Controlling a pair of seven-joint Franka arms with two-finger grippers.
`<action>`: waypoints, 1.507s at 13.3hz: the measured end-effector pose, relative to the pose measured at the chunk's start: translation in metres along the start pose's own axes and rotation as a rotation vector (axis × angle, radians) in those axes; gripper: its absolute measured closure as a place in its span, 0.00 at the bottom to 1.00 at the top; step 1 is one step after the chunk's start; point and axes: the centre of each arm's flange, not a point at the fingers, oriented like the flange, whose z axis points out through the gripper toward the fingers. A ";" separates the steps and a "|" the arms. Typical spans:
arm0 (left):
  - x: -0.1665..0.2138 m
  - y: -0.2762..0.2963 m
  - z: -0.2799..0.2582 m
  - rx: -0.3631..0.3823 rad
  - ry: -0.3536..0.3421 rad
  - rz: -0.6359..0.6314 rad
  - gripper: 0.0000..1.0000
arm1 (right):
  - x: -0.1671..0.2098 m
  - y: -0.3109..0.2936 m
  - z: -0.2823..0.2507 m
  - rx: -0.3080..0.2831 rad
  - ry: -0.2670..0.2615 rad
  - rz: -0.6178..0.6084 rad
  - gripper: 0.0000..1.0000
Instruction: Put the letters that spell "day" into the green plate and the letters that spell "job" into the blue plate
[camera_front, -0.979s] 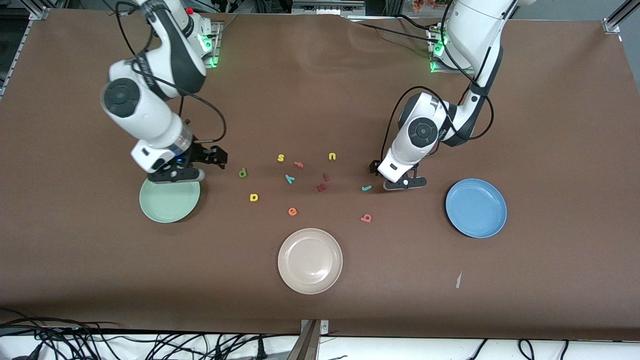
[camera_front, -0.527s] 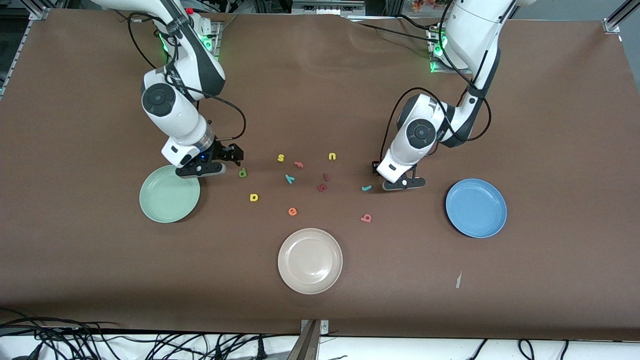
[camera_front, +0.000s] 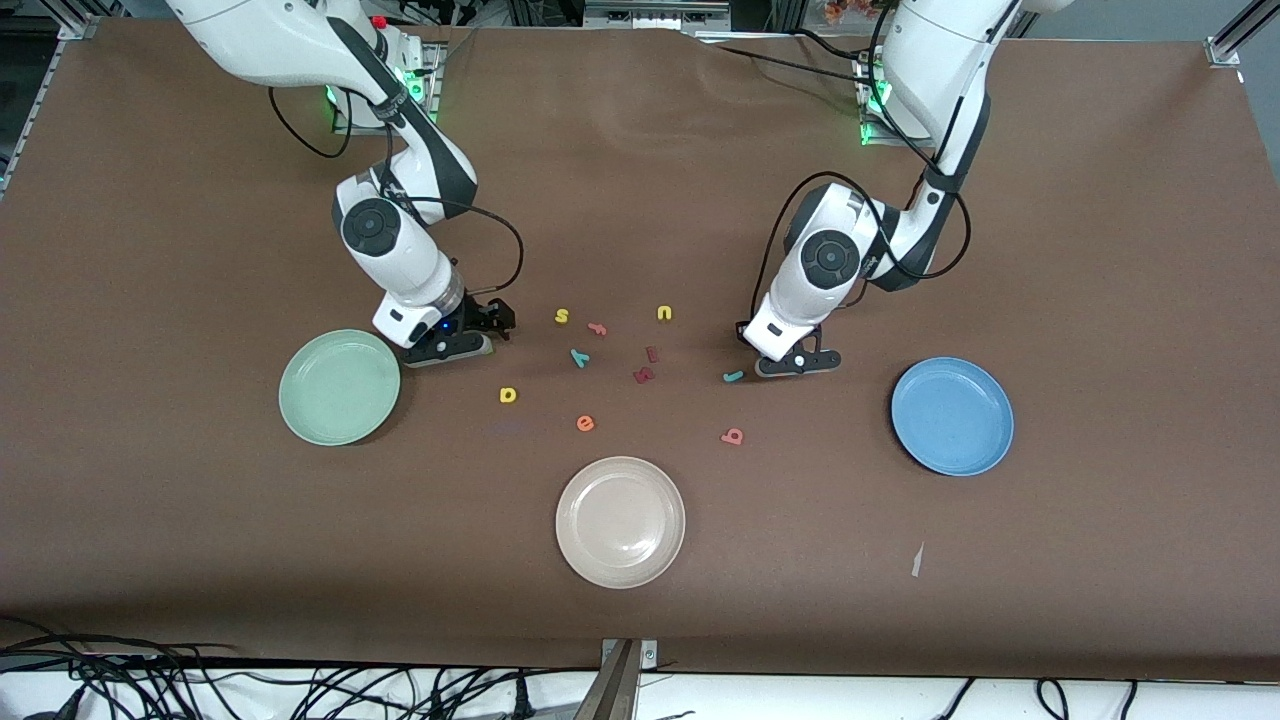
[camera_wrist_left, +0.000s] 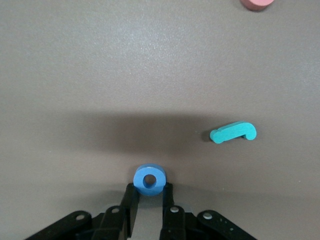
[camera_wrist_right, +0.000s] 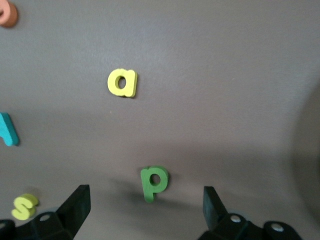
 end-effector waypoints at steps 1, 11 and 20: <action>0.001 0.000 0.000 0.000 0.001 -0.001 0.76 | -0.001 0.000 0.003 -0.009 -0.001 -0.021 0.00; 0.091 -0.095 -0.076 0.051 -0.046 0.169 0.76 | -0.004 0.001 0.013 -0.035 -0.005 -0.077 0.18; 0.171 -0.235 -0.073 0.023 -0.022 0.389 0.61 | -0.005 -0.002 0.024 -0.019 0.011 -0.082 0.43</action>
